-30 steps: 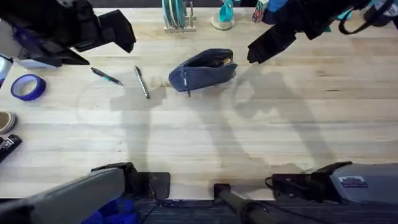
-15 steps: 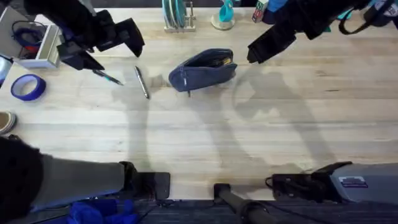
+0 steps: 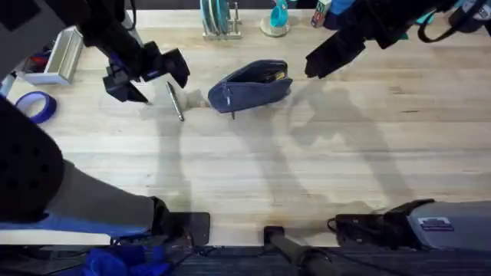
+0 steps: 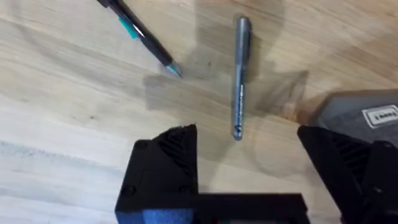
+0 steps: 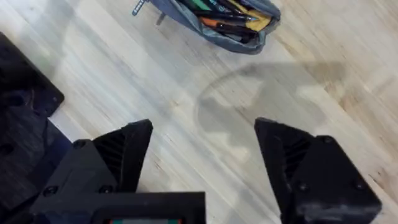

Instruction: Unzip the bag, pick up the pens from the table one at a time and place them inside, then zip the bag closed.

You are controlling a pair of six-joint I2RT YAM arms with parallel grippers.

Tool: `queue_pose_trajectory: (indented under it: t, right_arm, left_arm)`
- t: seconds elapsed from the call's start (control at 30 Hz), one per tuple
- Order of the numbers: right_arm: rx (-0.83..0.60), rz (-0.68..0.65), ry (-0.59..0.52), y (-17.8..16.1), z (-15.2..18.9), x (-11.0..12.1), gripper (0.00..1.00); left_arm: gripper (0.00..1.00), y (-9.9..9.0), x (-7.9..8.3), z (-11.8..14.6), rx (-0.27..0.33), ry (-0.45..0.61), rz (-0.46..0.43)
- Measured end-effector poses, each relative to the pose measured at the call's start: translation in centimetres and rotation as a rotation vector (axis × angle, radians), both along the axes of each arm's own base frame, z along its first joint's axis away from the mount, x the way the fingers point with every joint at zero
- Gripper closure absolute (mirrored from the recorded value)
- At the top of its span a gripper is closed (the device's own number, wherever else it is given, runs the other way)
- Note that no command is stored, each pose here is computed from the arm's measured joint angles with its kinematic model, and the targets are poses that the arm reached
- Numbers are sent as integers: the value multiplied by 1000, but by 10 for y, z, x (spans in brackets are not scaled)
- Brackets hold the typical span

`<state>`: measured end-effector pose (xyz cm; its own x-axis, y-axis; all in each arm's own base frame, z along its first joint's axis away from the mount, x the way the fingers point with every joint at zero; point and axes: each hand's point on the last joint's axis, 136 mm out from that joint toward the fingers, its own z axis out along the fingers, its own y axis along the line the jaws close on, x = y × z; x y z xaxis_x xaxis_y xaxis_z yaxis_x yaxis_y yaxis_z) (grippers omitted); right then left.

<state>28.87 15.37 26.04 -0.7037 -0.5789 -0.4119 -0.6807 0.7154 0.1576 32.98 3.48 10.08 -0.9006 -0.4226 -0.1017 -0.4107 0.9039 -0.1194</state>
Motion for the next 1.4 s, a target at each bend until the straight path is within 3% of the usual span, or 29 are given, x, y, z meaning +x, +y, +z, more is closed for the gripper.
queue_pose_trajectory:
  t: [0.53, 0.93, 1.2, 1.33, 1.4]
  right_arm:
    - [0, 0, 0, 0, 0, 0, 5]
    - [0, 0, 0, 0, 0, 0, 5]
    - [0, 0, 0, 0, 0, 0, 5]
    - [0, 0, 0, 0, 0, 0, 5]
    - [0, 0, 0, 0, 0, 0, 5]
  left_arm:
    - [21, 1, 6, -33, 5, -34, 0]
    - [22, 0, -3, -63, -4, 43, 0]
    - [32, 1, -1, -65, 1, 47, 1]
    - [103, 2, -1, -65, 8, 50, 5]
    - [215, 5, -2, -66, 22, 56, 7]
